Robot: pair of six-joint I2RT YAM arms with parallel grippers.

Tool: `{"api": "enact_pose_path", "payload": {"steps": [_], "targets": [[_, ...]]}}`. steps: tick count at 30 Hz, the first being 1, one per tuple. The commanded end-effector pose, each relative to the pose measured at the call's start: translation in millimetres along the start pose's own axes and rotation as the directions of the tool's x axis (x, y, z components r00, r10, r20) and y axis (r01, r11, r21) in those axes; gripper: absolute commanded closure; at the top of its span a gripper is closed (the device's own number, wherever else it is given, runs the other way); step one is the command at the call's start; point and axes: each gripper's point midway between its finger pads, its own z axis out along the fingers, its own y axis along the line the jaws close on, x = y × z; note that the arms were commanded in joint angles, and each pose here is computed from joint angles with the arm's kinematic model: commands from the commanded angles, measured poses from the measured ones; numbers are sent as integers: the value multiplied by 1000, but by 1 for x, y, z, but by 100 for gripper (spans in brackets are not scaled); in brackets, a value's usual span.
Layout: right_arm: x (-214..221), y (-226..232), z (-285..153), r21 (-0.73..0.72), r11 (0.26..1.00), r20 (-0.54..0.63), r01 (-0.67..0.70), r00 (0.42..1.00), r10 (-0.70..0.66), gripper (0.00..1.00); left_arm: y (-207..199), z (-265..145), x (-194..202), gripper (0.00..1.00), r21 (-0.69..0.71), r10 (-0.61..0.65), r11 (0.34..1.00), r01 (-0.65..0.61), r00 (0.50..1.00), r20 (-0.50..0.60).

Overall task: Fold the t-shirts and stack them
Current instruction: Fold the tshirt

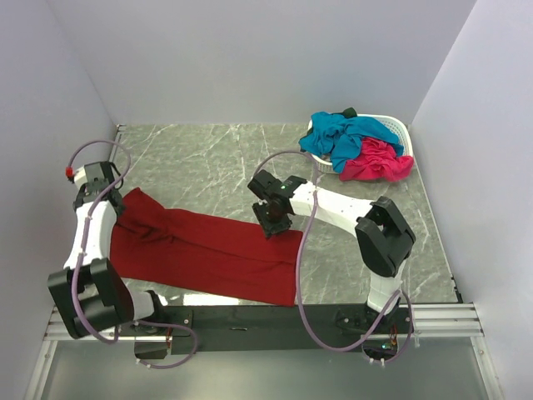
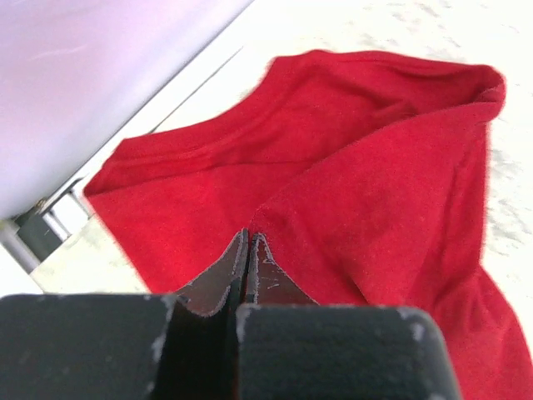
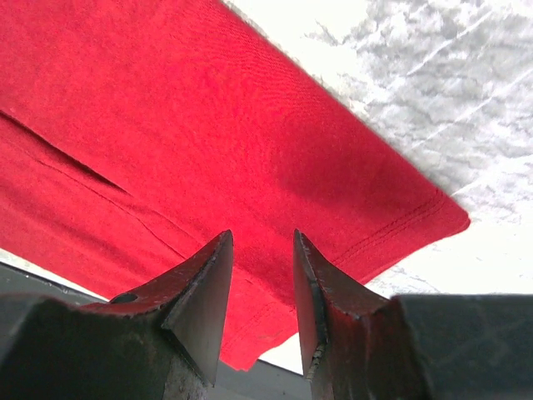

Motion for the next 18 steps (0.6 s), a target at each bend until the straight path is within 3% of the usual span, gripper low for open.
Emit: {"api": "enact_pose_path", "payload": {"steps": [1,9,11,12,15,18], "targets": [[-14,3,-9,-6,1000,26,22,999,-22,58,20,-10,1,100,-55,-40,998,42,999,29],[-24,9,-13,-18,999,38,39,999,-39,58,41,-22,12,99,-103,-72,992,78,996,54],[-29,10,-16,-20,999,47,39,998,-38,58,43,-21,12,83,-111,-77,990,82,996,52],[-30,10,-17,-20,999,50,38,998,-37,58,43,-19,12,57,-116,-76,990,81,996,46],[-32,9,-21,-13,999,58,34,998,-34,59,42,-20,8,10,-118,-86,989,92,995,49],[-31,8,-26,-9,1000,70,28,997,-27,59,34,-26,5,6,-67,-94,993,98,994,63]]}}
